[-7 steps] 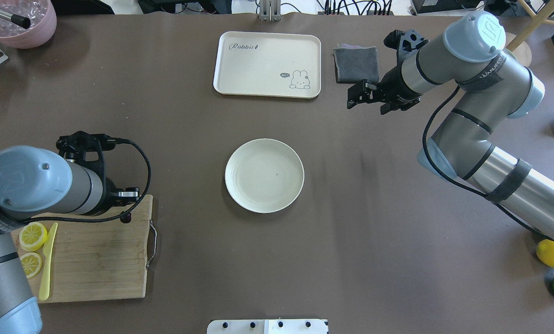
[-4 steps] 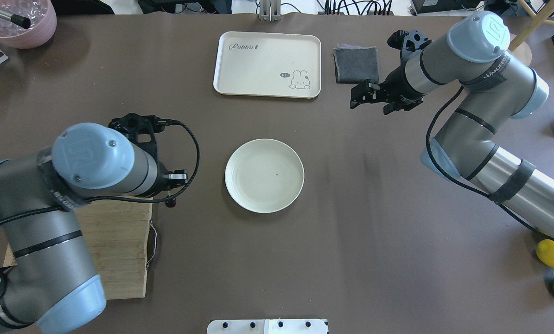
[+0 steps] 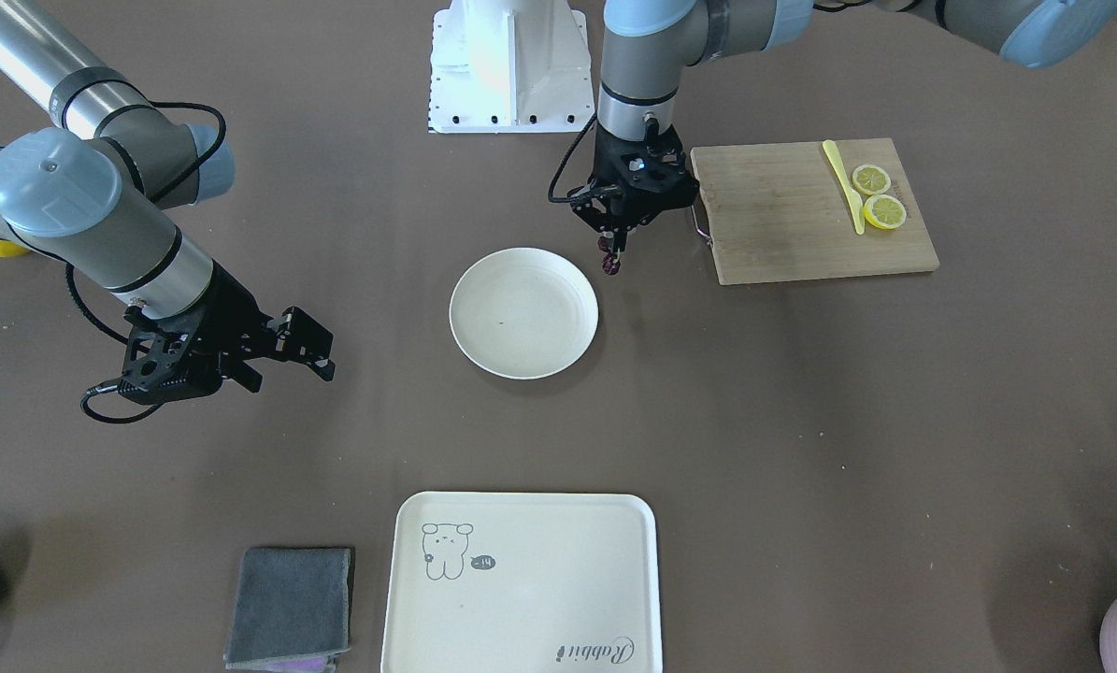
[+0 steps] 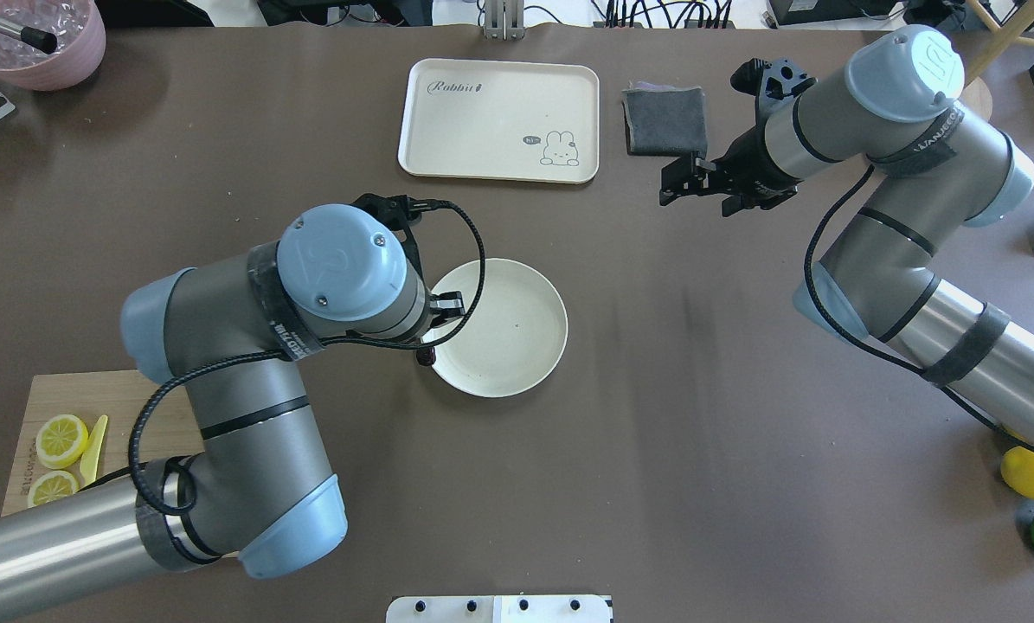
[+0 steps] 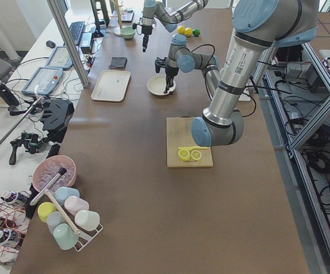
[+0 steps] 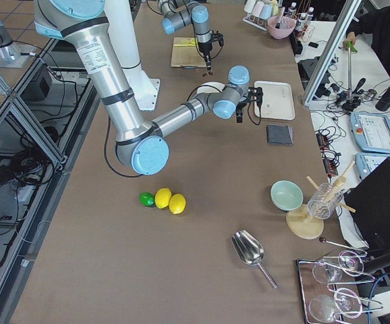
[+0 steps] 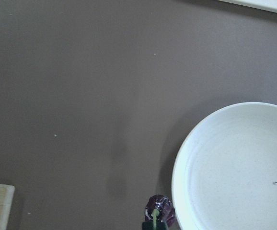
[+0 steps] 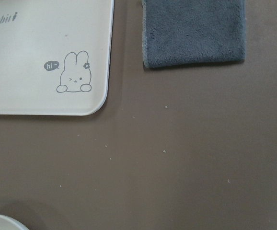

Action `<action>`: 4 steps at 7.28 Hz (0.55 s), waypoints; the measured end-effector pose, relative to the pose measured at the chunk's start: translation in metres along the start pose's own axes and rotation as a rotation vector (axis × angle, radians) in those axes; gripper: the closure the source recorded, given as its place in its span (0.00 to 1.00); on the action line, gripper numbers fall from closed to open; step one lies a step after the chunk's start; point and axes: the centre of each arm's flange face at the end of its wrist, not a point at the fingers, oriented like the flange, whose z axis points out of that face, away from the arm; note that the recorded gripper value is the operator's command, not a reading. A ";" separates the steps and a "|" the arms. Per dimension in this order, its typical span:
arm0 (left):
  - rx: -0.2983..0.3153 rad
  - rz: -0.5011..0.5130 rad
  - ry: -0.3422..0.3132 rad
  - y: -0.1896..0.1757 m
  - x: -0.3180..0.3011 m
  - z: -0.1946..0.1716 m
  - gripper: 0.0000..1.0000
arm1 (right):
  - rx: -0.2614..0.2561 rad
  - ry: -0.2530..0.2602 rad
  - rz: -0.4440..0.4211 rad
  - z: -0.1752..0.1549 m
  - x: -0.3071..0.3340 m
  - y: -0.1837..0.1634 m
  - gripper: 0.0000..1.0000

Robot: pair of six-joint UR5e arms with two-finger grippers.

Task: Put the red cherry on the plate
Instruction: 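Carry the cherries with the left gripper over the white plate, then lower the cherries onto the plate and open the left gripper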

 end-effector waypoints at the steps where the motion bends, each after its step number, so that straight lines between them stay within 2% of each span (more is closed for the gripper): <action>1: 0.018 0.000 0.011 0.004 0.014 0.016 1.00 | 0.001 0.002 0.001 0.000 0.001 0.001 0.00; 2: 0.045 0.007 0.033 0.009 0.027 0.033 1.00 | 0.002 0.002 0.002 0.000 0.002 0.001 0.00; 4: 0.059 0.014 0.064 0.018 0.043 0.049 1.00 | 0.002 0.001 0.001 -0.001 0.001 0.002 0.00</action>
